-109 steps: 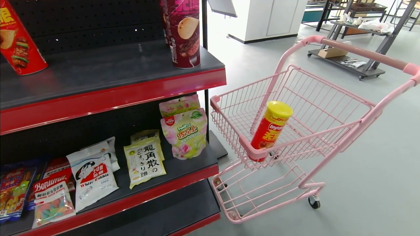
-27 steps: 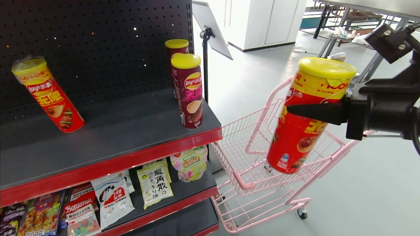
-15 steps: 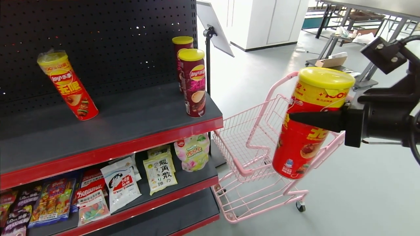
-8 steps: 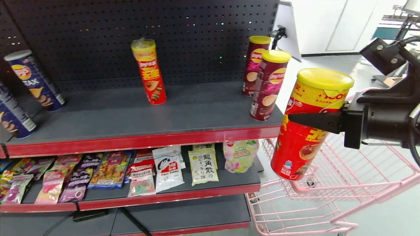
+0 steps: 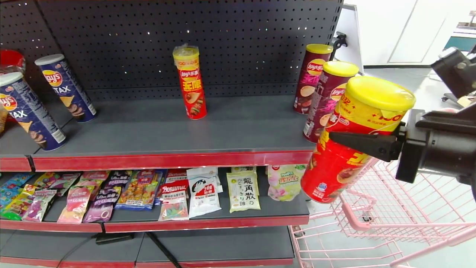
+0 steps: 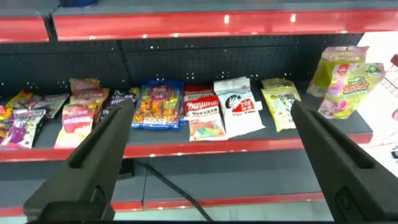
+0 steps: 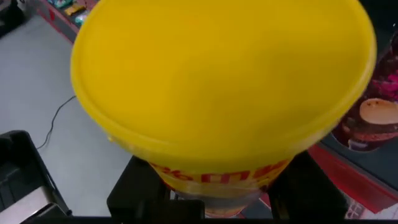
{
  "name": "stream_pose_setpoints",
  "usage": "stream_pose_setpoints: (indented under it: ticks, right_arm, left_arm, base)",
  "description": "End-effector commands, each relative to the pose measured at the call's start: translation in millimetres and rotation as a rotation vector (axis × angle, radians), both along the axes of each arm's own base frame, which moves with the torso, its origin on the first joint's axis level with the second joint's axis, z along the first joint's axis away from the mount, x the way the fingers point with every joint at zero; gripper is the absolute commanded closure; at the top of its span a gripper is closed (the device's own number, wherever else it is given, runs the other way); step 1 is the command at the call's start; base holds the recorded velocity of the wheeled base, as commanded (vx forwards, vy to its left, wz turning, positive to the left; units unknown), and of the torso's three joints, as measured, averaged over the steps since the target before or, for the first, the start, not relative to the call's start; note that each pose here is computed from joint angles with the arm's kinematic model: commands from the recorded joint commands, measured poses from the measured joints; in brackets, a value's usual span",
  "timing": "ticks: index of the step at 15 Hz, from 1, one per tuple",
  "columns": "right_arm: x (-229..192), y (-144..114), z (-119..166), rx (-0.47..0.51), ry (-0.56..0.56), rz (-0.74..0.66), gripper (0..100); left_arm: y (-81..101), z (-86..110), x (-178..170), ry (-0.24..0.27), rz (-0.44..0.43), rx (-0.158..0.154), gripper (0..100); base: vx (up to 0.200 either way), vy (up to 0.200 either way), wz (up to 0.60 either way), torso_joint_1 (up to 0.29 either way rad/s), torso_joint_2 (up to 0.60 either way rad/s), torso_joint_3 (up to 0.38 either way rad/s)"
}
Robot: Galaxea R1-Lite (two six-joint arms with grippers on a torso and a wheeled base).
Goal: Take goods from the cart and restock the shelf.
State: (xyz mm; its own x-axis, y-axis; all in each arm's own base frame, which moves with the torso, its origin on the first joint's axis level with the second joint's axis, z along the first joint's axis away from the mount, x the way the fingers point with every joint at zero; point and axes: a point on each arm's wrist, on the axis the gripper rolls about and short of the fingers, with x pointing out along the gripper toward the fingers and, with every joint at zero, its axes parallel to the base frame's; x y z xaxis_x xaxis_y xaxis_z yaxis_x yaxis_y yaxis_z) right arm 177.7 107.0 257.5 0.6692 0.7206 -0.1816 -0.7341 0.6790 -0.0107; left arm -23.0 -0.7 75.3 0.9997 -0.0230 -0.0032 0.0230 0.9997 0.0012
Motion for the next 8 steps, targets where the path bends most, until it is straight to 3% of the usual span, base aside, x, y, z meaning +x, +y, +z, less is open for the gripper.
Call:
stream_pose_setpoints:
  ticks: [1,8]
  right_arm:
    - [-8,3,-17,-0.001,-0.001,0.030,100]
    - [-9,9,-7,0.013,-0.041,0.046,100]
  left_arm:
    - [0.0,0.0,0,0.001,0.000,0.000,0]
    - [0.0,0.0,0,0.001,0.000,0.000,0]
  base:
    - [0.000,0.200,0.00,-0.002,0.00,-0.002]
    - [0.000,0.200,0.00,0.005,0.01,0.003]
